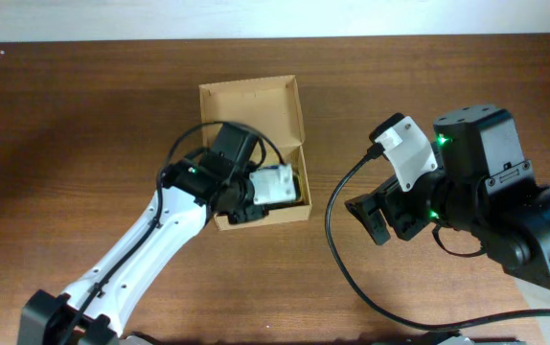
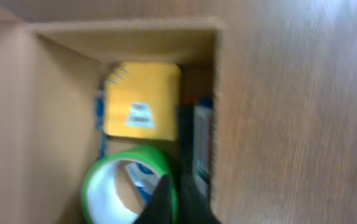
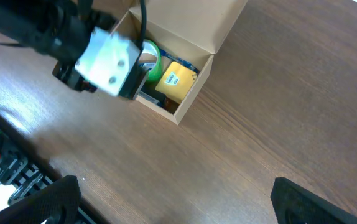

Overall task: Pack container
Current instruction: 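Lower the marker into the box and open the left gripper, then move both grippers to the box lid's back edge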

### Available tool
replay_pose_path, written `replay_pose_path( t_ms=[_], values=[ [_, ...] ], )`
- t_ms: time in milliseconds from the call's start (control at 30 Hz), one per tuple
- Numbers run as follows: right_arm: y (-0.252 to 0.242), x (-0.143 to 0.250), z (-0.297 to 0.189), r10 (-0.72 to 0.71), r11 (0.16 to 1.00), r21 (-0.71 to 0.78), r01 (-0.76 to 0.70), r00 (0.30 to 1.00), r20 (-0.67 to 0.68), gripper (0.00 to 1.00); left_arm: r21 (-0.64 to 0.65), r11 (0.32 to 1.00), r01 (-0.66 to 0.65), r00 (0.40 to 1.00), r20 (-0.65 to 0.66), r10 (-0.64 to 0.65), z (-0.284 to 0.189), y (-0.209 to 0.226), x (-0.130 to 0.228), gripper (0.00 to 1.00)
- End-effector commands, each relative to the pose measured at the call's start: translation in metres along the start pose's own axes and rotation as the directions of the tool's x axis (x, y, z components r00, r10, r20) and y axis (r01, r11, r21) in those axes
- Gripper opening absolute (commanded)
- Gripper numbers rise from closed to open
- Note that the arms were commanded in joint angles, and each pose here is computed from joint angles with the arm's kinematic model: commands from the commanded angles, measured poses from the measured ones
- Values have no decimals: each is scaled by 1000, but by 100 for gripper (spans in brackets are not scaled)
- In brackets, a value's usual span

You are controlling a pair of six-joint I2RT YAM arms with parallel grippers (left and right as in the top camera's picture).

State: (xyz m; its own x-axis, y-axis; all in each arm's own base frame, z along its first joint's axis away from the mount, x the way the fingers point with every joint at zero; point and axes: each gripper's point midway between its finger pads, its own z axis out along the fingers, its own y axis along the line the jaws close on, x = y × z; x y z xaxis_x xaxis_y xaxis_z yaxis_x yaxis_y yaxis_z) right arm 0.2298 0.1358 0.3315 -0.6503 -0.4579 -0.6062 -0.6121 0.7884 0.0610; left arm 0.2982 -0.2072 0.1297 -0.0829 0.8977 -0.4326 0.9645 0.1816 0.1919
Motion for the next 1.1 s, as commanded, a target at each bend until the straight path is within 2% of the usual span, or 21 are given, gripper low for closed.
replay_pose_path(
  t_ms=[0, 100, 200, 333, 433, 567, 700, 900, 933, 967, 1000, 1033, 1067],
  values=[
    [0, -3, -4, -7, 1000, -5, 7, 1000, 16, 99, -85, 986, 144, 984, 114, -134, -35, 30, -38, 2],
    [0, -3, -4, -7, 1000, -4, 7, 1000, 16, 99, -143, 966, 217, 960, 210, -184, -70, 49, -64, 2],
    [0, -3, -4, -7, 1000, -5, 7, 1000, 16, 99, -198, 950, 241, 939, 296, -176, -107, 61, -85, 2],
    [0, -3, -4, -7, 1000, -5, 7, 1000, 16, 99, -241, 906, 348, 888, 395, -236, -152, 75, -97, 2],
    [0, -3, -4, -7, 1000, -5, 7, 1000, 17, 99, -259, 832, 491, 822, 454, -344, -176, 92, -83, 2],
    [0, -4, -3, -7, 1000, -5, 7, 1000, 15, 99, -240, 694, 678, 702, 492, -515, -191, 117, -45, 2],
    [0, -4, -3, -6, 1000, -5, 6, 1000, 14, 99, -242, 614, 751, 642, 483, -596, -194, 134, -6, 2],
    [1, -15, -3, -15, 1000, -15, 16, 998, 59, 99, -127, 495, 860, 490, 477, -730, -176, 155, 30, 2],
    [1, -19, -3, -19, 1000, -13, 20, 997, 74, 89, -109, 470, 876, 464, 463, -756, -168, 159, 36, 2],
    [-1, -25, -2, -23, 1000, -8, 24, 995, 92, 55, -95, 434, 896, 428, 445, -786, -158, 163, 44, 2],
    [-2, -28, 0, -25, 1000, -6, 25, 995, 101, 31, -86, 410, 908, 405, 431, -806, -151, 166, 50, 2],
    [-4, -33, 2, -16, 1000, -2, 16, 994, 110, 13, -74, 377, 923, 373, 408, -833, -139, 169, 58, 2],
    [-7, -37, 6, 7, 1000, 4, -7, 993, 115, 4, -64, 355, 933, 351, 387, -853, -128, 172, 64, 2]
  ],
)
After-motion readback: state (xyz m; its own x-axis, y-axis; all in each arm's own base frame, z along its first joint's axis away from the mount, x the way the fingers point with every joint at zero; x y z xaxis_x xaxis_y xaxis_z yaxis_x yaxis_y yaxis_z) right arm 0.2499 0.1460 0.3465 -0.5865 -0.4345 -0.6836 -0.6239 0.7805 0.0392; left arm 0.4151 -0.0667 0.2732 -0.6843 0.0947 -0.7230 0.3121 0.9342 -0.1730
